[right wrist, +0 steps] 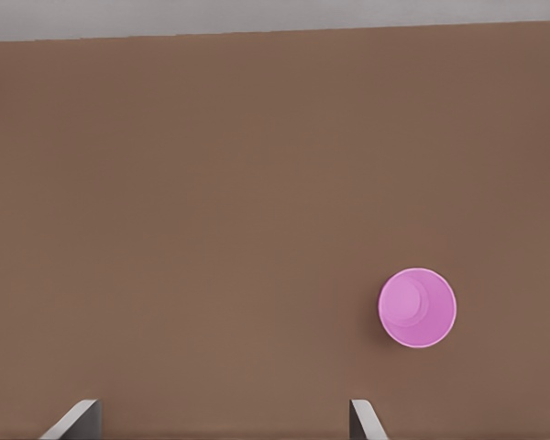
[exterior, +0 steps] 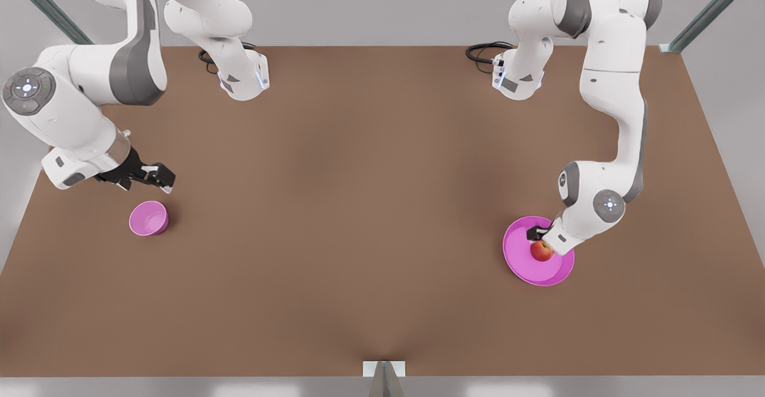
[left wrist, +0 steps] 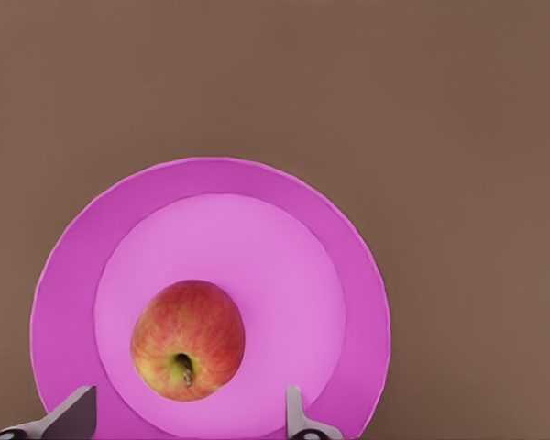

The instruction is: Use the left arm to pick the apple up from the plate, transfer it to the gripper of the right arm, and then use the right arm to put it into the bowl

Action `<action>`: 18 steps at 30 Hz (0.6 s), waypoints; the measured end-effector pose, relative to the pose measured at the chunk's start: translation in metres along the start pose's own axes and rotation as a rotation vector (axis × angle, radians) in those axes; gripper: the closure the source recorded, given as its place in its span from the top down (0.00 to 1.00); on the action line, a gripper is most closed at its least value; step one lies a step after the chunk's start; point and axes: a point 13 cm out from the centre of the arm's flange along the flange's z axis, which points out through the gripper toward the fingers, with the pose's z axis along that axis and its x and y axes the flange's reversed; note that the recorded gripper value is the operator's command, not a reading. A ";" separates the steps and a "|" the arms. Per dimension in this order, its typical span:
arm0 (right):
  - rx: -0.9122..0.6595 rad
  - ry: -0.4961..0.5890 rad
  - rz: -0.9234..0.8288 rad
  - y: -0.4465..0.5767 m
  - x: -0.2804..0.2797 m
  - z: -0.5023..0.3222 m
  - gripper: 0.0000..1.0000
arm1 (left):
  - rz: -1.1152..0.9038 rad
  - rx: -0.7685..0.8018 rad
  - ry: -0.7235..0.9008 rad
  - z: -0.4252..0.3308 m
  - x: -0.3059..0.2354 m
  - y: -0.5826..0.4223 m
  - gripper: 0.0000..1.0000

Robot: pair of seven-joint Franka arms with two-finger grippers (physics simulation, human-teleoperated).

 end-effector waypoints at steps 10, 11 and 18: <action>-0.002 0.001 -0.005 0.002 0.000 0.000 1.00 | 0.040 -0.011 -0.049 0.055 -0.010 0.010 1.00; -0.003 0.001 -0.005 0.002 0.000 0.000 1.00 | 0.044 -0.011 -0.047 0.060 -0.009 0.010 1.00; -0.014 0.007 -0.005 0.005 0.002 0.000 1.00 | 0.066 -0.013 -0.044 0.076 -0.008 0.010 0.98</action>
